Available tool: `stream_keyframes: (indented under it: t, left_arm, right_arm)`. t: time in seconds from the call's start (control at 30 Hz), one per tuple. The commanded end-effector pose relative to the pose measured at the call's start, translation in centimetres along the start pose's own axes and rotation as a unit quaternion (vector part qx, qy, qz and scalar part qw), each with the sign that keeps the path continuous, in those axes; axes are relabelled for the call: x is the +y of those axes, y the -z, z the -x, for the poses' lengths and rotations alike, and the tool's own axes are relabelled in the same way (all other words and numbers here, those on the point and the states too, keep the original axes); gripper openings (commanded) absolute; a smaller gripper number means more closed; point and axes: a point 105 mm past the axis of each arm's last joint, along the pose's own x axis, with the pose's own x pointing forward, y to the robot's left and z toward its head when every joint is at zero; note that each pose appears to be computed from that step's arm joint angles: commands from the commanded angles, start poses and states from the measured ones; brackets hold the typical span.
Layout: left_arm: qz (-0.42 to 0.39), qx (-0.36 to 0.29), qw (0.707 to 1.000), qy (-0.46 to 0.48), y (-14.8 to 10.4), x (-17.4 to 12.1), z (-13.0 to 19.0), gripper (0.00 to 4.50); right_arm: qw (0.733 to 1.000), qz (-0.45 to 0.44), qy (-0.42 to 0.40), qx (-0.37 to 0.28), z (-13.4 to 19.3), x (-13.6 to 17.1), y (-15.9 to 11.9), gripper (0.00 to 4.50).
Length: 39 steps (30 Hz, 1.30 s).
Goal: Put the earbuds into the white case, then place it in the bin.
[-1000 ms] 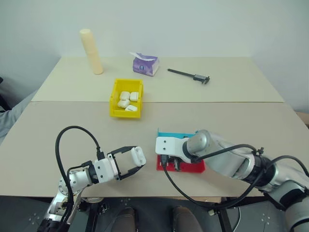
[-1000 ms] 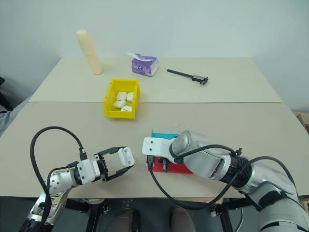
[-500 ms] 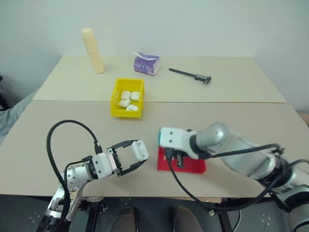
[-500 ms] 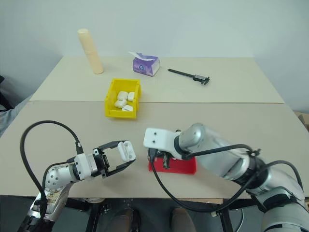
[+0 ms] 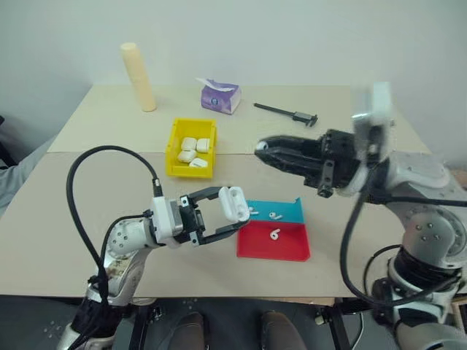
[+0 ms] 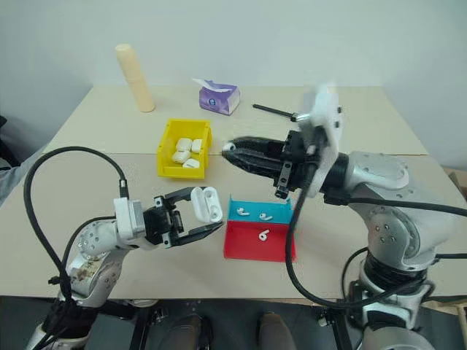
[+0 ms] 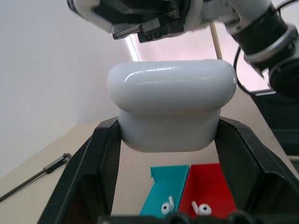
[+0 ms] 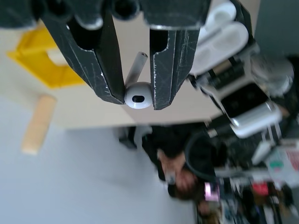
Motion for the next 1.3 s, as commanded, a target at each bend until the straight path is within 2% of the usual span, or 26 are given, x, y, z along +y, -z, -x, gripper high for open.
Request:
stream_keyframes:
  t: [0.03, 0.13, 0.4, 0.77, 1.3]
  left_arm:
    - [0.012, -0.034, 0.999, 0.026, -2.1, 0.2, -0.7, 2.76]
    - [0.025, -0.045, 0.998, 0.047, -2.6, 0.0, -0.7, 2.76]
    - [0.041, -0.039, 0.995, 0.087, -2.9, -0.3, -1.0, 2.76]
    - [0.051, -0.026, 0.993, 0.101, -3.1, -0.5, -1.0, 2.76]
    - [0.067, -0.005, 0.991, 0.118, -2.9, -0.4, -1.0, 2.76]
  right_arm:
    - [0.995, 0.020, -0.026, -0.095, 0.5, 1.9, -1.4, 0.63]
    - [0.990, 0.025, -0.039, -0.130, 0.5, 2.9, -1.0, 0.63]
    - [0.983, 0.075, -0.035, -0.165, 0.3, 3.1, 0.6, 0.63]
    - [0.985, 0.094, -0.052, -0.138, -0.4, 2.9, 2.6, 0.63]
    - [0.985, 0.108, -0.058, -0.119, -0.3, 3.1, 3.7, 0.63]
